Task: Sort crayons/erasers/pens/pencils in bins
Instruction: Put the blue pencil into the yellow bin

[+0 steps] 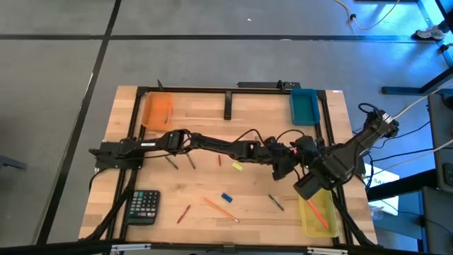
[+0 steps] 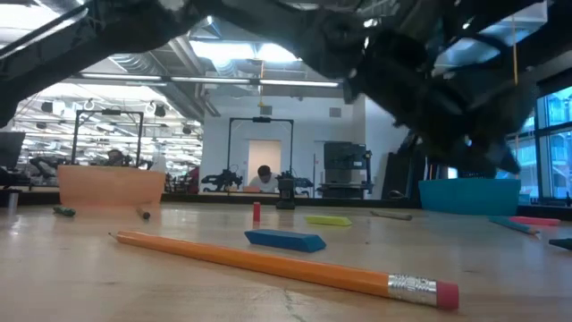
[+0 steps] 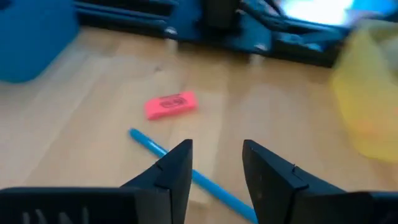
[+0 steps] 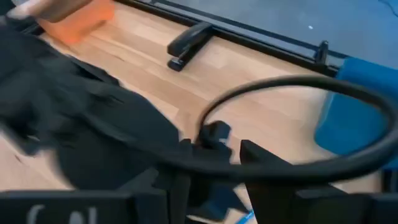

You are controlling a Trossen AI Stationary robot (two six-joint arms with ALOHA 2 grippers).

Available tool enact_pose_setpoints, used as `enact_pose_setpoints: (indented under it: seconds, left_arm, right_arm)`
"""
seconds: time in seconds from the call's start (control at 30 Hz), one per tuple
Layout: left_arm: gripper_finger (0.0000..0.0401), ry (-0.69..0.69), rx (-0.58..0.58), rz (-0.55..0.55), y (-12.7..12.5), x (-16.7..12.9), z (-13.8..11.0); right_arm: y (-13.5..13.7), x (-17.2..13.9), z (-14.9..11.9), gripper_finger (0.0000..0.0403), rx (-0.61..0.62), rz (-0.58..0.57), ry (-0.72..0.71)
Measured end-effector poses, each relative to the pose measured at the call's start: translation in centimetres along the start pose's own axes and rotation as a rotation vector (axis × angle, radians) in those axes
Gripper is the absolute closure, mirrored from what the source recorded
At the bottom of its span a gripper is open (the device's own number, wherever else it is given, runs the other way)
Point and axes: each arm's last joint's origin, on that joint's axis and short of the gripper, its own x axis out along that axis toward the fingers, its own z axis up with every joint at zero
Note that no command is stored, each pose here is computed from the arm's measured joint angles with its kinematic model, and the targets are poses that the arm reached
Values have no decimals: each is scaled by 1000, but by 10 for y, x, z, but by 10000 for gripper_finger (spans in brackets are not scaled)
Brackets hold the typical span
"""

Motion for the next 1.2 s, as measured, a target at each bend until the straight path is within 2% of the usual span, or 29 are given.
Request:
enact_pose_setpoints:
  seconds: [0.2, 0.4, 0.6, 1.2]
  left_arm:
    - [268, -10, -57, 78, -2, 5, -7]
    - [268, -31, -61, 64, -11, 12, -18]
    - [268, -7, -41, 91, -18, 16, -31]
    - [272, 79, 34, 111, -21, 14, -40]
  right_arm:
    - [2, -2, 3, 261, 0, 25, -19]
    - [3, -2, 3, 261, -3, 26, -13]
    - [2, -4, 1, 261, -14, 30, -5]
    - [2, -4, 1, 261, -16, 31, -4]
